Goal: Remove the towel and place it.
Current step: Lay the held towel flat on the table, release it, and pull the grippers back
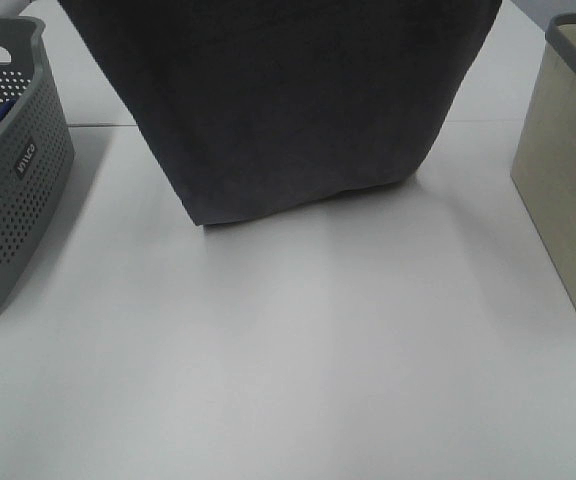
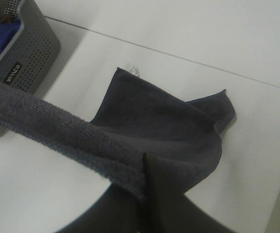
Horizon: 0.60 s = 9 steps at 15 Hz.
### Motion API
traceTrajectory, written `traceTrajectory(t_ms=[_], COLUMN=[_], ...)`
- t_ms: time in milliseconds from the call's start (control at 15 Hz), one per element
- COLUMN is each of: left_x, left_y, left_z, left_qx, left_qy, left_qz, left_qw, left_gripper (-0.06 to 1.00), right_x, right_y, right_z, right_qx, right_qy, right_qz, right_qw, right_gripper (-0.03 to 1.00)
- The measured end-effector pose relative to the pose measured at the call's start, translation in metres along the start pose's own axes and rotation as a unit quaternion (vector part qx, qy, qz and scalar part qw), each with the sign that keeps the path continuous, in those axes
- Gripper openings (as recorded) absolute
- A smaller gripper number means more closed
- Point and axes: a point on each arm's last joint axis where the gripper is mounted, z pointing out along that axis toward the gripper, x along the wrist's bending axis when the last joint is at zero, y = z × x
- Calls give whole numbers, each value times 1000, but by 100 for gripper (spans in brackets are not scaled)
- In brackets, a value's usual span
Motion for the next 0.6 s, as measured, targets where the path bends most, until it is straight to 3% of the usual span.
traceTrajectory(t_ms=[333, 600], left_x=[-24, -37], left_y=[-45, -88], left_z=[-40, -31], left_qx=[-12, 30], left_qy=[-64, -119], left_qz=[-5, -38], left_qw=[998, 992], left_gripper=[0, 0], right_x=[13, 19], right_y=[-48, -107], right_z=[-33, -40], right_qx=[18, 64], right_qy=[15, 28], right_qz=[7, 24], right_qw=[1000, 997], right_gripper=[2, 2])
